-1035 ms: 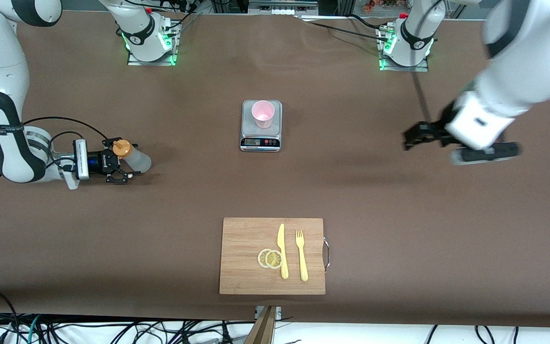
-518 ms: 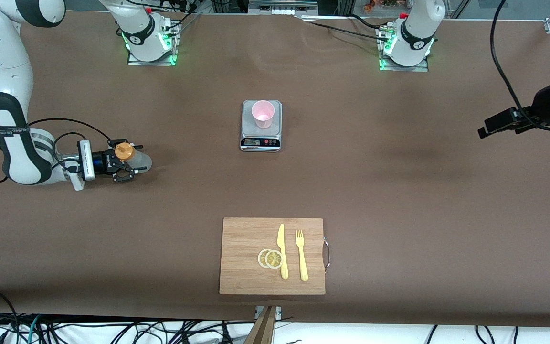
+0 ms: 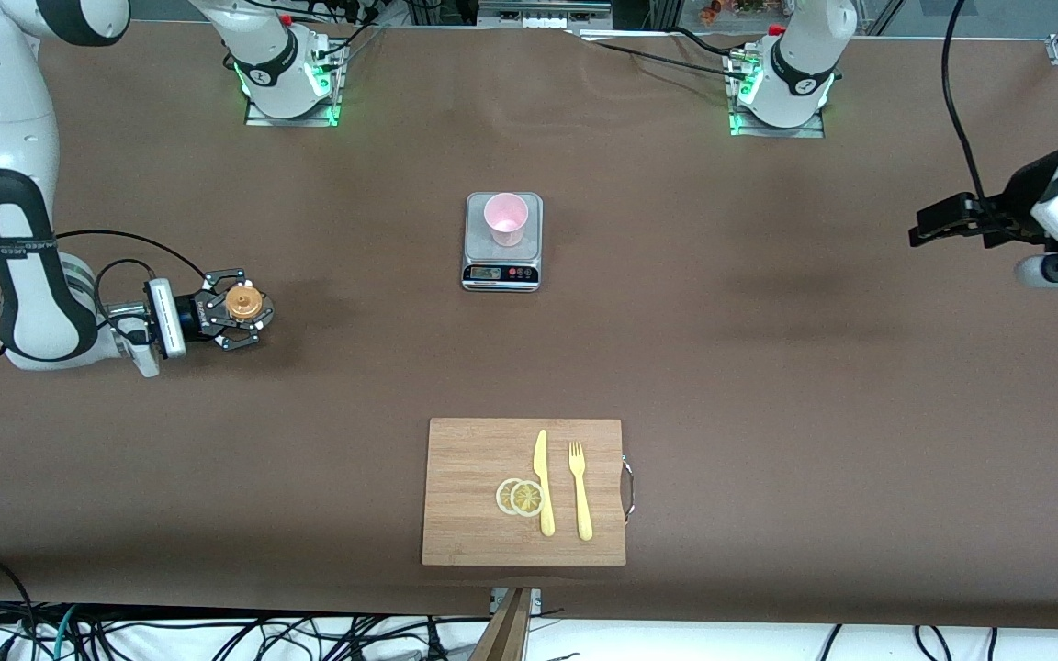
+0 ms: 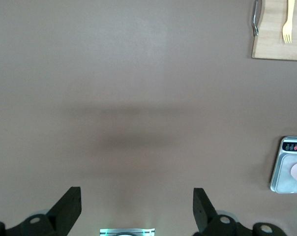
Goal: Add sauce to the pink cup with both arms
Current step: 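Lift the sauce bottle and move it toward the pink cup, then tilt the bottle nozzle into the pink cup with the right gripper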
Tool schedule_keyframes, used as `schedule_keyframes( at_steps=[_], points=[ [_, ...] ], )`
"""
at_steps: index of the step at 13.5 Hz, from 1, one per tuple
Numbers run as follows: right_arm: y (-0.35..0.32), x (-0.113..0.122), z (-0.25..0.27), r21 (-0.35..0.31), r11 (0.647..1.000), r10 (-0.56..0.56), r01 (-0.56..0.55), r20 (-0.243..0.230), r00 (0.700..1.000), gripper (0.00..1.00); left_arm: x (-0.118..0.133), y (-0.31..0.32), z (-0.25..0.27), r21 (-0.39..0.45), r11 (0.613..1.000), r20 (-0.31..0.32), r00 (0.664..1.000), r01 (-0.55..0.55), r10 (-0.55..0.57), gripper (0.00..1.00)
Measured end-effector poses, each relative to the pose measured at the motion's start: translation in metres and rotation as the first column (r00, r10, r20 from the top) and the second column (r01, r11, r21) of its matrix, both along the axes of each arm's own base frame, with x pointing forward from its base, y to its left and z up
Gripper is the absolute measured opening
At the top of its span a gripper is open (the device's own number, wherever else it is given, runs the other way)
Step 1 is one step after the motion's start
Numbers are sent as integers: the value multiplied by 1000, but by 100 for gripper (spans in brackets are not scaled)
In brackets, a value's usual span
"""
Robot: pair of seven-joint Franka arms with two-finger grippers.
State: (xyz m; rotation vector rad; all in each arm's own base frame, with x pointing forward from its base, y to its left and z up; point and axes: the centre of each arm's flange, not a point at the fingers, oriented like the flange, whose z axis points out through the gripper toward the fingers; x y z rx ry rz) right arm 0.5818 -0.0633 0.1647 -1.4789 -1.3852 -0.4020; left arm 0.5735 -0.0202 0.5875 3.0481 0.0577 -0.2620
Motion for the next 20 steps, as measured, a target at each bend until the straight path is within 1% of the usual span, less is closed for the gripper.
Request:
schedule_keyframes(
  at_steps=[2,4,6,7,9,10,11,14,15,16,18,20],
  points=[
    [24,12,47,-125,992,16,-23,-60,998,27,0,-4,-1,0,1000,-5,1000,7,-7,100],
    [59,20,91,-259,965,20,-43,-91,996,27,2,-3,-6,-1,1000,-14,1000,7,-7,100],
    [102,24,119,-403,912,31,-71,-103,994,27,3,-3,-10,-2,1000,-19,1000,10,-10,100],
    [126,23,128,-463,881,52,-95,-104,993,27,3,-4,-10,-2,1000,-19,1000,13,-13,100],
    [177,19,140,-555,817,126,-155,-91,988,27,3,-6,-10,-3,1000,-19,1000,17,-17,100],
    [203,15,142,-598,779,167,-186,-88,982,27,3,-6,-9,-3,1000,-19,1000,16,-16,100],
    [229,10,142,-645,733,207,-214,-89,974,27,3,-5,-10,-3,1000,-19,1000,16,-16,100],
    [309,-20,138,-788,551,308,-274,-113,945,27,3,-5,-9,-3,1000,-18,1000,17,-17,100],
    [337,-34,138,-822,498,326,-276,-118,938,27,4,-5,-9,-3,1000,-16,1000,16,-16,100],
    [363,-48,137,-849,452,341,-275,-120,932,27,4,-4,-8,-3,1000,-15,1000,16,-16,100],
    [401,-72,137,-887,381,360,-261,-118,926,27,4,-4,-8,-3,1000,-16,1000,16,-16,100],
    [425,-89,137,-916,323,375,-239,-108,921,27,4,-4,-8,-3,1000,-16,1000,15,-15,100]
  ],
)
